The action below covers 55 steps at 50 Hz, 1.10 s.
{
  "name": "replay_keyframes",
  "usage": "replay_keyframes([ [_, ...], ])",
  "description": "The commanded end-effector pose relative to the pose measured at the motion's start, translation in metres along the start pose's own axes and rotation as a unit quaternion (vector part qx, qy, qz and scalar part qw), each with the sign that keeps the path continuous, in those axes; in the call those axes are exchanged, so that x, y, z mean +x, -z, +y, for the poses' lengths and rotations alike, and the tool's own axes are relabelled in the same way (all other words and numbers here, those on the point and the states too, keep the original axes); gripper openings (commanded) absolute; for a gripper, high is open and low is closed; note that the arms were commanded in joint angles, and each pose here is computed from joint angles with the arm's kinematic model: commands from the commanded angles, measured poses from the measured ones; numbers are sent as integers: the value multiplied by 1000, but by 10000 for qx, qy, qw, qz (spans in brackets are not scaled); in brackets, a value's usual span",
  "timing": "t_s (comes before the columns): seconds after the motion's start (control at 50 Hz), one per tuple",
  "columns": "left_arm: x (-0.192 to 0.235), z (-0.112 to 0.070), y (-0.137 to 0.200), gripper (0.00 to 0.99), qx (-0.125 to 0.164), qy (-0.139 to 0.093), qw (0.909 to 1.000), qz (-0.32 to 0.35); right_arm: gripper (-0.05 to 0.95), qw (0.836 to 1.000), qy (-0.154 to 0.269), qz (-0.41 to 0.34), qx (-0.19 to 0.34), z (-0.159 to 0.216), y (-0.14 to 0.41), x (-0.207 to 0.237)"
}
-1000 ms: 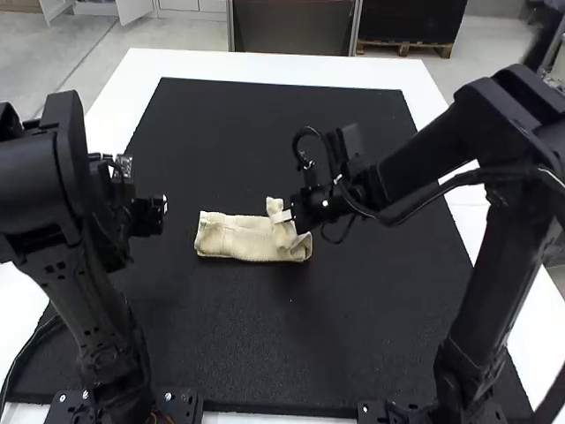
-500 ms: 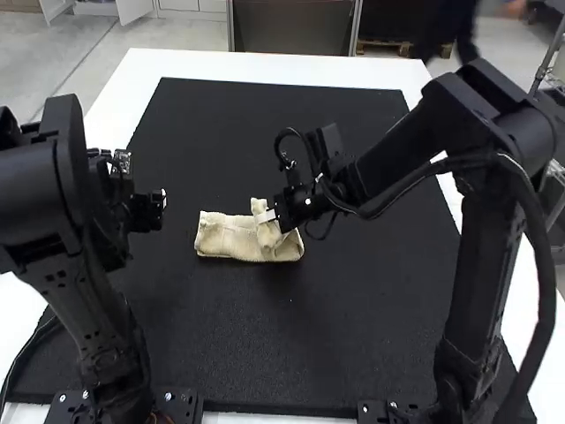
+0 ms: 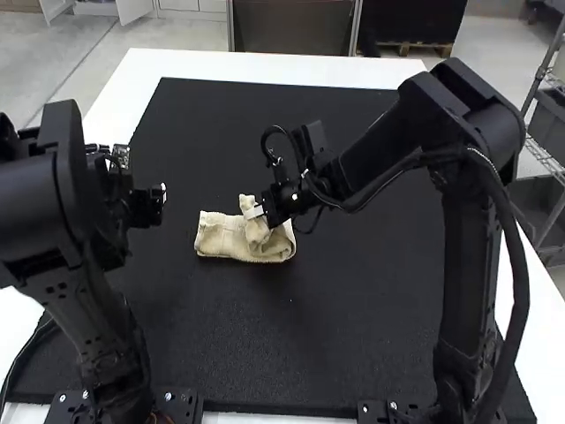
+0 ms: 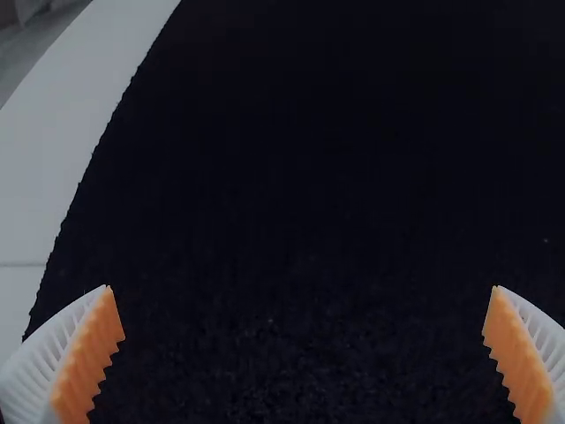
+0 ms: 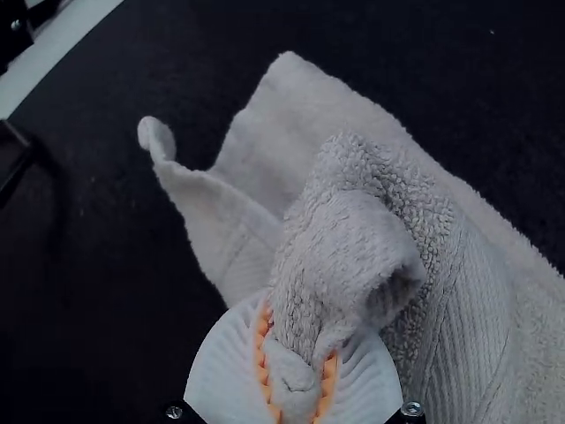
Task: Fold the towel.
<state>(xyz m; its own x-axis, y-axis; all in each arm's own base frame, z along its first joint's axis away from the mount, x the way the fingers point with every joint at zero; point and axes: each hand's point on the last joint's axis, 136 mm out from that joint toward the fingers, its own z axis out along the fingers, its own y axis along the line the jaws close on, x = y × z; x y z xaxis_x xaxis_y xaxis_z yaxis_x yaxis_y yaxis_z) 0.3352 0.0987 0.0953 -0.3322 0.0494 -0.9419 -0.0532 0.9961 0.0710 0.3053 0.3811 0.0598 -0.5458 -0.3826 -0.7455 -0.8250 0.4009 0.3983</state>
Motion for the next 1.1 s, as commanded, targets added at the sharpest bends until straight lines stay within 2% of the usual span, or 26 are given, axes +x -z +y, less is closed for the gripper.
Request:
replay_keyframes([
  [0.0,0,-4,4,961,73,49,10000,-43,-20,9995,225,-99,-213,14,-8,-14],
  [0.7,1,-6,4,959,142,82,9999,-13,-16,9990,243,-139,-345,18,-39,-31],
  [0.72,2,-7,4,959,144,84,9999,-6,-5,9990,243,-139,-345,17,-39,-32],
  [0.82,2,-7,4,959,144,77,9999,-6,248,9989,251,-120,-380,22,-41,-30],
  [0.88,2,-6,5,959,138,82,9999,1,297,9989,229,-107,-404,24,-43,-29],
  [0.96,2,-7,5,959,144,77,9999,-6,426,9987,226,-106,-442,29,-44,-30],
  [1.08,2,-7,4,959,145,80,9999,1,479,9985,219,-124,-482,34,-46,-32],
])
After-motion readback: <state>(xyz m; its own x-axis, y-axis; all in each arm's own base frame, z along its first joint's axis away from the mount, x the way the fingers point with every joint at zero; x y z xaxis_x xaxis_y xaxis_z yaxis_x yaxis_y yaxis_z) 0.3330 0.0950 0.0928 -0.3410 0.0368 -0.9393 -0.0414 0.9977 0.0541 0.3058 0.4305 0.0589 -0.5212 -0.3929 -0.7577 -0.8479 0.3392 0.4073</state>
